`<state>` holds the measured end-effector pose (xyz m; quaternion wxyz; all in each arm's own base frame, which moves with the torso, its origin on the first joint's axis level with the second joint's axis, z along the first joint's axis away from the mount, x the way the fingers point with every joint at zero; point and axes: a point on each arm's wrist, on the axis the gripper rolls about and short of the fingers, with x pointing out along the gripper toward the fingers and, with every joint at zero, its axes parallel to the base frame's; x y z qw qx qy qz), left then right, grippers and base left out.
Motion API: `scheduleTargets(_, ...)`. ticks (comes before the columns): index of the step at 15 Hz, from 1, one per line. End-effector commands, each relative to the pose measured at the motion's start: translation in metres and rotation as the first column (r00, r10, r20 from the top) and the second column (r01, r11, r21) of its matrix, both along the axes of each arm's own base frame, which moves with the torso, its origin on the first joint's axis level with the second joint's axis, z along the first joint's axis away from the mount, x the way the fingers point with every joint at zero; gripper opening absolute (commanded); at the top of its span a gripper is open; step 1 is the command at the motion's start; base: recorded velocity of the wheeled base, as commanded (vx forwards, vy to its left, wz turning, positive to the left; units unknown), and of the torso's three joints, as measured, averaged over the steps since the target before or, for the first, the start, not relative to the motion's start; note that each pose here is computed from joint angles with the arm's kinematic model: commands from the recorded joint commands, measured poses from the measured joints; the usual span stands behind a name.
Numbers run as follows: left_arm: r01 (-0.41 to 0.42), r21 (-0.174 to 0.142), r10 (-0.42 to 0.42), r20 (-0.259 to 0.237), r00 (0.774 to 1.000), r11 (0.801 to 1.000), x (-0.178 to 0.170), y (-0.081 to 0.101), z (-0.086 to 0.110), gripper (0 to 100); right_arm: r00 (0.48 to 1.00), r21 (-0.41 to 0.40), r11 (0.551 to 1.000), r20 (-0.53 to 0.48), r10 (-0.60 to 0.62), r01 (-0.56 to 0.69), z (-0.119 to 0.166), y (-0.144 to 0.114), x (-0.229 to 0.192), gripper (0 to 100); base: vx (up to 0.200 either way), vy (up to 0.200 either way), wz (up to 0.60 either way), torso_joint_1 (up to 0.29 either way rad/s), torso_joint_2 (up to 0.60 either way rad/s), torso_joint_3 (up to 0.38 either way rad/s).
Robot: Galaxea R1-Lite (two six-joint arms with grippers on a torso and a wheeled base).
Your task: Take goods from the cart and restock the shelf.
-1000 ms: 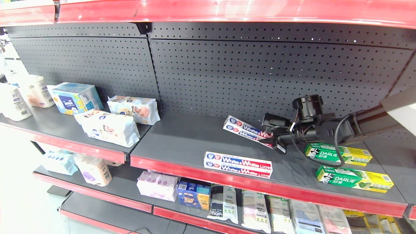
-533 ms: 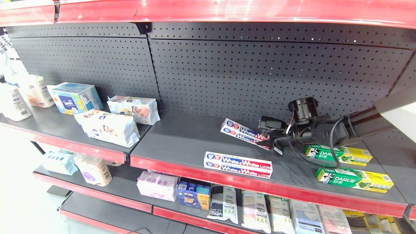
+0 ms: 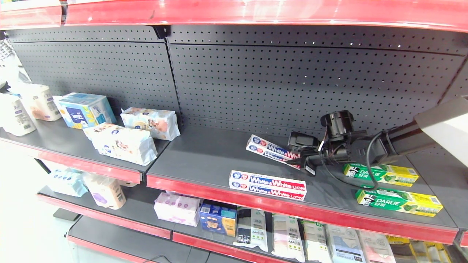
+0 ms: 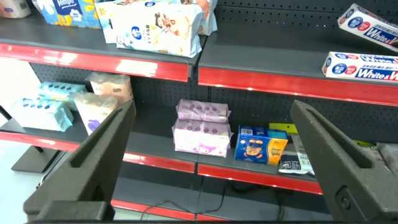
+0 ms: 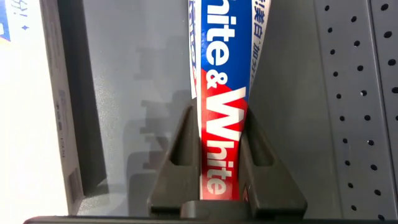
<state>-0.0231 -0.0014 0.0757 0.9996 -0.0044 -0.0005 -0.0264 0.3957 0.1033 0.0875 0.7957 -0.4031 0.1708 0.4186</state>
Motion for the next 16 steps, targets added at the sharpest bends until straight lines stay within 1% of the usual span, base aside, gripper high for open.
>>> scheduleTargets(1,-0.001,0.0,0.001,-0.001,1.0,1.0,0.0,0.0,0.0,100,1.0,-0.001,1.0,-0.001,0.001,-0.001,-0.001,0.0,0.001,0,0.0,0.0,0.0,0.0,0.0,0.0)
scheduleTargets(2,0.001,0.0,-0.001,-0.001,1.0,1.0,0.0,0.0,0.0,100,1.0,-0.001,1.0,-0.001,0.001,-0.001,-0.001,0.0,0.001,100,0.0,0.0,0.0,0.0,0.0,0.0)
scheduleTargets(8,-0.001,0.0,0.001,-0.003,1.0,1.0,0.0,0.0,0.0,100,1.0,0.01,1.0,0.003,-0.008,0.008,-0.001,-0.001,0.002,100,0.0,0.0,0.0,0.0,0.0,0.0)
scheduleTargets(12,-0.001,0.0,0.001,-0.001,1.0,1.0,0.0,0.0,0.0,100,0.998,0.048,0.997,-0.001,-0.065,0.065,0.008,-0.018,0.005,100,0.0,0.0,0.0,0.0,0.0,0.0)
scheduleTargets(13,-0.001,0.0,0.001,-0.001,1.0,1.0,0.0,0.0,0.0,100,0.997,0.098,0.992,-0.026,-0.075,0.077,0.012,-0.024,0.004,100,0.0,0.0,0.0,0.0,0.0,0.0)
scheduleTargets(15,-0.001,0.0,0.001,-0.001,1.0,1.0,0.0,0.0,0.0,100,0.994,0.159,0.982,-0.071,-0.088,0.099,0.015,-0.027,0.003,100,0.0,0.0,0.0,0.0,0.0,0.0)
scheduleTargets(16,0.001,0.0,-0.001,-0.001,1.0,1.0,0.0,0.0,0.0,100,0.984,0.212,0.966,-0.127,-0.125,0.15,0.016,-0.028,0.002,100,0.0,0.0,0.0,0.0,0.0,0.0)
